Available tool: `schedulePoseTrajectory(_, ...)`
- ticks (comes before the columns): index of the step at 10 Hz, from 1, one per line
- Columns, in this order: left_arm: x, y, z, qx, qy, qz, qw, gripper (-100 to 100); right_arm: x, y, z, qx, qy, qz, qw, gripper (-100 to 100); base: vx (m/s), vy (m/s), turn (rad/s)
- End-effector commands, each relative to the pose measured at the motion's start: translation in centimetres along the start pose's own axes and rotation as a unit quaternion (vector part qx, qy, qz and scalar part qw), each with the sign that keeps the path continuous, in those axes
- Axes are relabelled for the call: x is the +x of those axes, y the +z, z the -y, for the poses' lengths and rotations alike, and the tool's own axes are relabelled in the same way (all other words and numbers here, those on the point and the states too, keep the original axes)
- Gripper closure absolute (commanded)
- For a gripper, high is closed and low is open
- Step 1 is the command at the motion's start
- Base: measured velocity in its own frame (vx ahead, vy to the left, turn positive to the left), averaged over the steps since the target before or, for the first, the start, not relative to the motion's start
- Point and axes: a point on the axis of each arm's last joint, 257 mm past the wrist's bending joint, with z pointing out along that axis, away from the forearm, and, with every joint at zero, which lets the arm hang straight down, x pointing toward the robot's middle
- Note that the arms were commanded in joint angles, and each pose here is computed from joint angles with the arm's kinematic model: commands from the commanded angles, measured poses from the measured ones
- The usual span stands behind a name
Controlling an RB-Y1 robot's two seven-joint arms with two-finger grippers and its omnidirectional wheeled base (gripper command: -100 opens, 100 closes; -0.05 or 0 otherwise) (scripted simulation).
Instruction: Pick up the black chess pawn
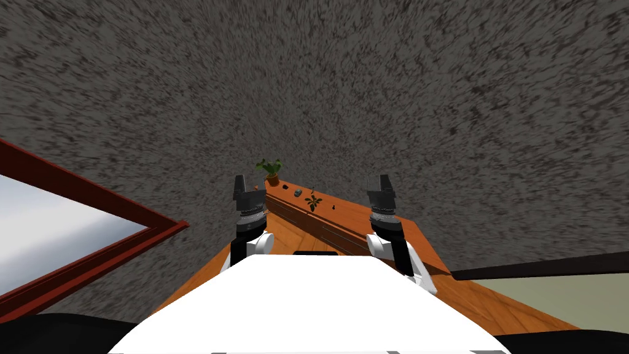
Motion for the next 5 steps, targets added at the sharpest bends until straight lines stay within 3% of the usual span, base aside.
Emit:
schedulePoseTrajectory(1, 0.0, 0.0, 0.0, 0.000, 0.000, 0.000, 1.0000, 0, 1.0, -0.4, 2.0, 0.017, -0.013, -0.020, 0.9996, -100, -0.022, -0.048, 0.133)
schedulePoseTrajectory(5, 0.0, 0.0, 0.0, 0.000, 0.000, 0.000, 1.0000, 0, 2.5, -1.2, 5.8, 0.052, -0.032, -0.050, 0.9969, -100, -0.018, -0.026, 0.086)
